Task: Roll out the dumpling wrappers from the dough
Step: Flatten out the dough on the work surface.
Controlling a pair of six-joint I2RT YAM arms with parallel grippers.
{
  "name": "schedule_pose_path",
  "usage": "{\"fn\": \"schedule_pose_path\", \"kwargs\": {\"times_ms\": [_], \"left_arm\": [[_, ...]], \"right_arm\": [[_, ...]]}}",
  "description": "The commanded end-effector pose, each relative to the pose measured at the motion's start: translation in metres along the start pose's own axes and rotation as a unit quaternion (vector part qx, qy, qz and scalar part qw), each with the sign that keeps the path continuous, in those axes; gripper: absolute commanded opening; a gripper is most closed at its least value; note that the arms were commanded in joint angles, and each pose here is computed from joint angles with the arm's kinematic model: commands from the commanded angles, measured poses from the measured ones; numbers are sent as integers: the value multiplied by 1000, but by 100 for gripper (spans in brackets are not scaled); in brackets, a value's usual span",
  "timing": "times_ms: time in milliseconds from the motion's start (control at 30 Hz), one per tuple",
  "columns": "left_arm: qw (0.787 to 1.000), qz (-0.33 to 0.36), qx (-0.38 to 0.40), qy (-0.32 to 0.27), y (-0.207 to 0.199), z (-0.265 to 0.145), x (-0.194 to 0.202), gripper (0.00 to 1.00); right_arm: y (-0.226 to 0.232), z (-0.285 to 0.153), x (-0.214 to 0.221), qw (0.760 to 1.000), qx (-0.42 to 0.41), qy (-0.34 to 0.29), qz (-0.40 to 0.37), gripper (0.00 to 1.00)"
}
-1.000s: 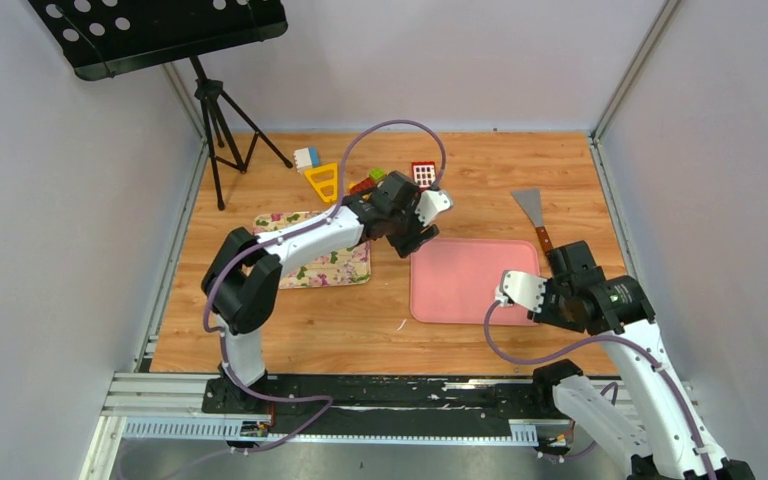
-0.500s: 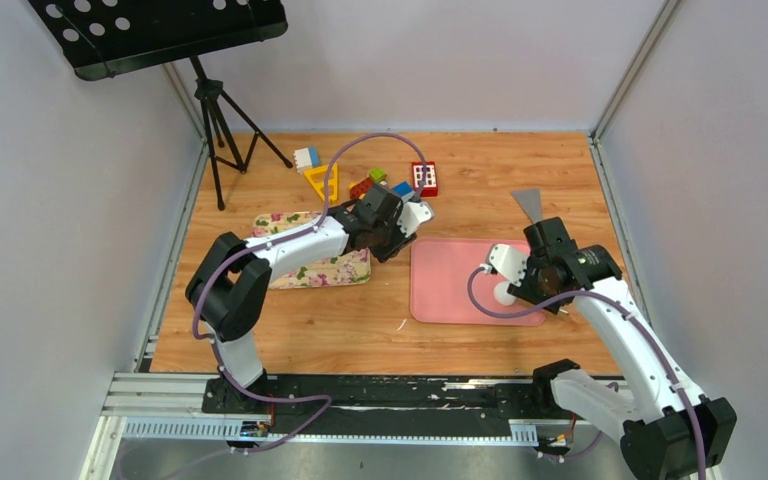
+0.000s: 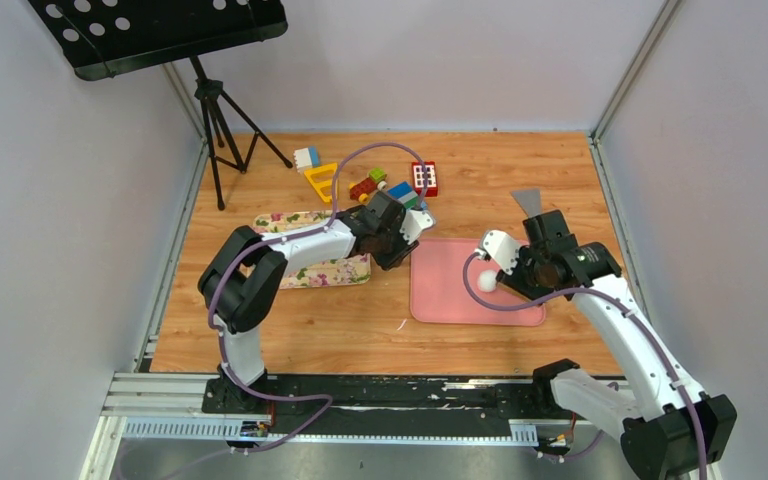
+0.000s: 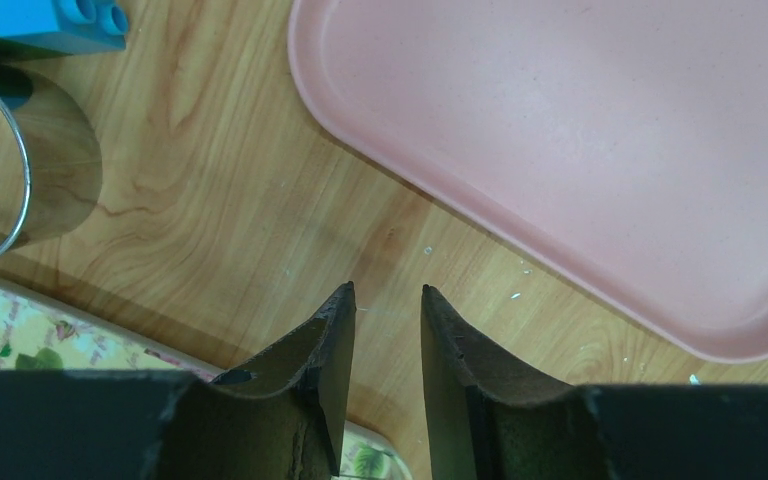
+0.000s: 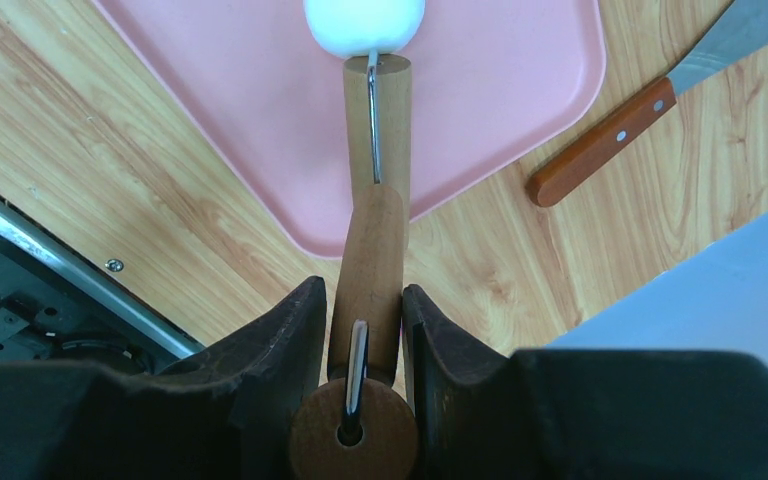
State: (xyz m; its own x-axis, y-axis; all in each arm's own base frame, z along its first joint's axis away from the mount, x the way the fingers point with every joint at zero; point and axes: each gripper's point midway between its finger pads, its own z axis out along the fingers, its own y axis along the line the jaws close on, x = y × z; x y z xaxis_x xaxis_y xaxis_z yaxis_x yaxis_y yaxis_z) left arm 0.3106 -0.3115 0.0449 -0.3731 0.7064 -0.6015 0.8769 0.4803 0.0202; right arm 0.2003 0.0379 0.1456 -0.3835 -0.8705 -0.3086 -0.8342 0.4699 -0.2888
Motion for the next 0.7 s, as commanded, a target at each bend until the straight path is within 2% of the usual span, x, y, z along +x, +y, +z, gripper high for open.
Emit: {"fn": "schedule_pose_path", "kwargs": {"times_ms": [0,367,667], "left_arm": [[999,-1,5,-33,-3,-3,-21,38],[999,-2,9,-42,-5,-5,-26,38],[1000,-10,3,-15,-4,9,-11,34]], "right_arm": [[-12,2,-32,999,12,-52,2,0],[-5,19,-57,999,0,-49,-22,0],[-16,-5,-66,996,41,-76,-25,0]]}}
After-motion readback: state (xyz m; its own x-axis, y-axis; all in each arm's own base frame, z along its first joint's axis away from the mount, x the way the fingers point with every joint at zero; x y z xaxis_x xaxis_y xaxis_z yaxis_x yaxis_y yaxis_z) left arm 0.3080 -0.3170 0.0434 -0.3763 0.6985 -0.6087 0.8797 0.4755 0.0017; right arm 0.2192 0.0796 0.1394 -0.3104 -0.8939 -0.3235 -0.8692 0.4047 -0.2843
